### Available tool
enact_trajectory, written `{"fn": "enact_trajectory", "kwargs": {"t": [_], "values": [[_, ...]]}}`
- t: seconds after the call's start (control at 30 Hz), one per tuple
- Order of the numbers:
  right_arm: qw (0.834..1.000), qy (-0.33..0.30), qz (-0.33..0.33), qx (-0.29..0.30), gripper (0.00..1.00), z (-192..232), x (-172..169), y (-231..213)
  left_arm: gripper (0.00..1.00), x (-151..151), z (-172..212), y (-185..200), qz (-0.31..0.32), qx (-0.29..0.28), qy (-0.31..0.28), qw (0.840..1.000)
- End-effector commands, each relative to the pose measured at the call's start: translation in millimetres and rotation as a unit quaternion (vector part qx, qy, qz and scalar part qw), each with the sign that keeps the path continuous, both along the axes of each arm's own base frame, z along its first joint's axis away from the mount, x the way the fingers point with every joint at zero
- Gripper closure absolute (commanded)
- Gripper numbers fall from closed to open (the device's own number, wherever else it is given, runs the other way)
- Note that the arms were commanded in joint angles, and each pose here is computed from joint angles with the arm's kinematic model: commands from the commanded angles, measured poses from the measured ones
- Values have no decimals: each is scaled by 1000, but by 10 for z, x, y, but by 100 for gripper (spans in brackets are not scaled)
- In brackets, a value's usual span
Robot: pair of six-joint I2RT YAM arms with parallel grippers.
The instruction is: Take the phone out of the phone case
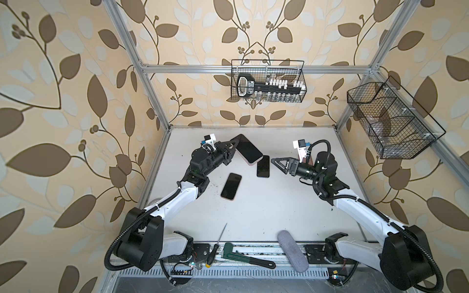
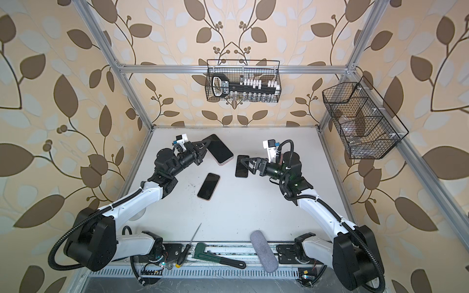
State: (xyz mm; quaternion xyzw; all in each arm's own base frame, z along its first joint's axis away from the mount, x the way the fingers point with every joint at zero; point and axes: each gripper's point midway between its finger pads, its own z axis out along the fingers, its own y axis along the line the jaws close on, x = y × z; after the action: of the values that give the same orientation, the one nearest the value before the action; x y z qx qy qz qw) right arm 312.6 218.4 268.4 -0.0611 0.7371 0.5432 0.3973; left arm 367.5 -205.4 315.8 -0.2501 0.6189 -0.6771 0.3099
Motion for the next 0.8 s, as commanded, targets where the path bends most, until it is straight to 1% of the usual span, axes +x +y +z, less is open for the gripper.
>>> {"fn": "enact_trajectory", "kwargs": {"t": [0.0,0.3,0.77], "values": [[1000,-7,-4,30,0,83,22,68,100,-90,461,26,4,-47,-73,996],[998,-4,17,55,1,89,57,248,100,-123,476,-49,-4,-50,-75,996],[998,4,17,55,1,32,121,299,100,-193,559,-110,-14,-55,-83,995]]}}
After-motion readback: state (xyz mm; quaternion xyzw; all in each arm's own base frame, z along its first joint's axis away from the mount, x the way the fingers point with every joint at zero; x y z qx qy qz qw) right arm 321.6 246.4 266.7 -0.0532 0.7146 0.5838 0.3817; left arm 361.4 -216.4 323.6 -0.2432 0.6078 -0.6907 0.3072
